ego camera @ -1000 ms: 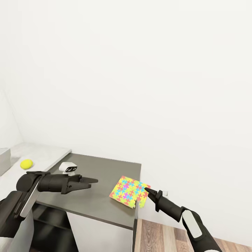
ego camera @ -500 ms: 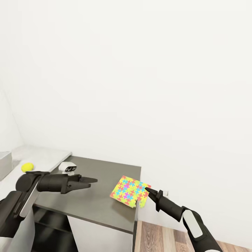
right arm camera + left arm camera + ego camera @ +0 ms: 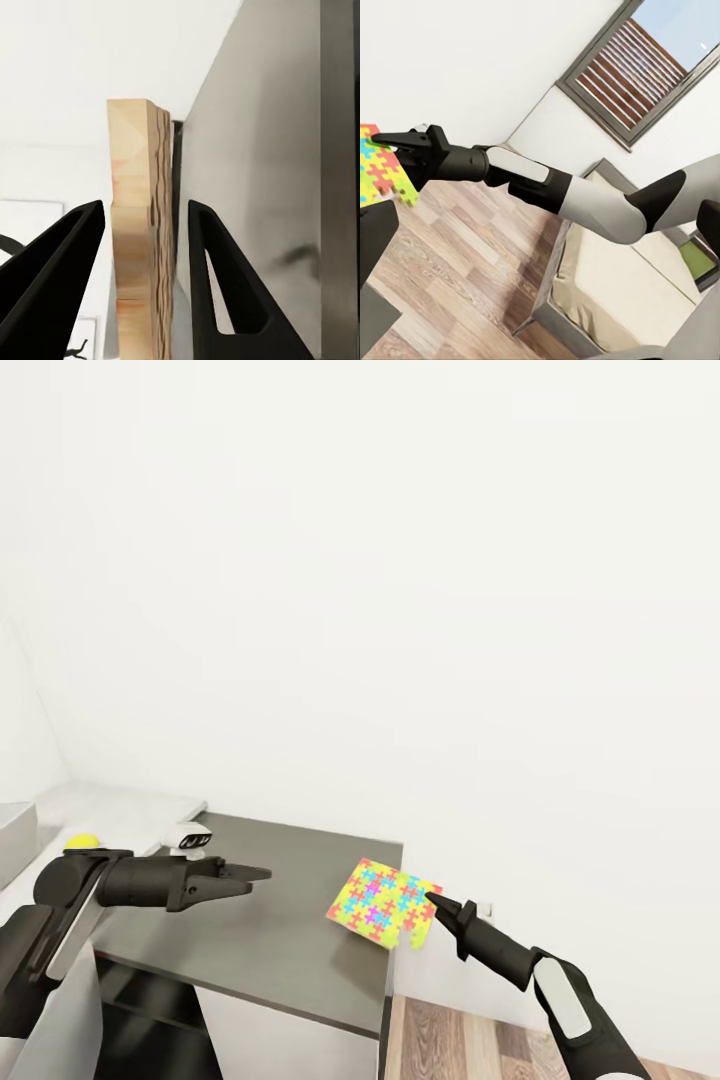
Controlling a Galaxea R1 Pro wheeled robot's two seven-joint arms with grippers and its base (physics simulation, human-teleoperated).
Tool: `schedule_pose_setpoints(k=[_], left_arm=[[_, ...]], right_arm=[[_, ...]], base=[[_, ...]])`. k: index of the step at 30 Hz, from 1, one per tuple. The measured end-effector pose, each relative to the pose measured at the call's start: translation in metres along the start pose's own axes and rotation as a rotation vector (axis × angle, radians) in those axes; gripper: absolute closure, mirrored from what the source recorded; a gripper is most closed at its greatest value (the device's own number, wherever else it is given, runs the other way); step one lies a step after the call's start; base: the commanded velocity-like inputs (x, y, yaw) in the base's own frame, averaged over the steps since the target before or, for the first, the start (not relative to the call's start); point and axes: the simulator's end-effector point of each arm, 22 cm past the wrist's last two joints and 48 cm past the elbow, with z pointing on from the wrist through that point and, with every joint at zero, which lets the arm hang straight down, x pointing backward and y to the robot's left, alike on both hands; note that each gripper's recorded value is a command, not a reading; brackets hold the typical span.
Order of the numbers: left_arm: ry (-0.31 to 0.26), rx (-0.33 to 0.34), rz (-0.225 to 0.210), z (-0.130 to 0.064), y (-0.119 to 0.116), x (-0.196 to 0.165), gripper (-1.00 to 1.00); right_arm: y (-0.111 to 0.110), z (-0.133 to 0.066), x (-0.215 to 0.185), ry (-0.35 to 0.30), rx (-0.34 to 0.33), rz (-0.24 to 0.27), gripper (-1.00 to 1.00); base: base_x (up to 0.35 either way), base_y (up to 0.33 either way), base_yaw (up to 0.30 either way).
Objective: Put all the toys in the child's room - the three board games (two on the bed and one on the table), the two jigsaw puzzles on the table, and the tennis ball on the table - inside the toy box on the table in the child's room.
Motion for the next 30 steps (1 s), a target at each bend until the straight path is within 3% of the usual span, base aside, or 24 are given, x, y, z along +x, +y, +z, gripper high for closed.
schedule_pose_setpoints(k=[13,20,30], left_arm=[[0.002,-0.005,-0.001,-0.001,-0.012,-0.017,-1.0],[0.003,-0.006,-0.002,-0.002,-0.019,-0.025,-1.0],[0.005,-0.01,-0.002,-0.003,-0.028,-0.037,-1.0]], right_arm=[[0.021,-0.009,-0.014,-0.019,0.002,-0.017,1.0],[0.052,-0.011,-0.025,-0.031,-0.027,-0.074,1.0],[0.072,-0.025,-0.043,-0.09,-0.055,-0.056,1.0]], base=[[0.0,0.0,0.0],[0.0,0.0,0.0],[0.0,0.0,0.0]])
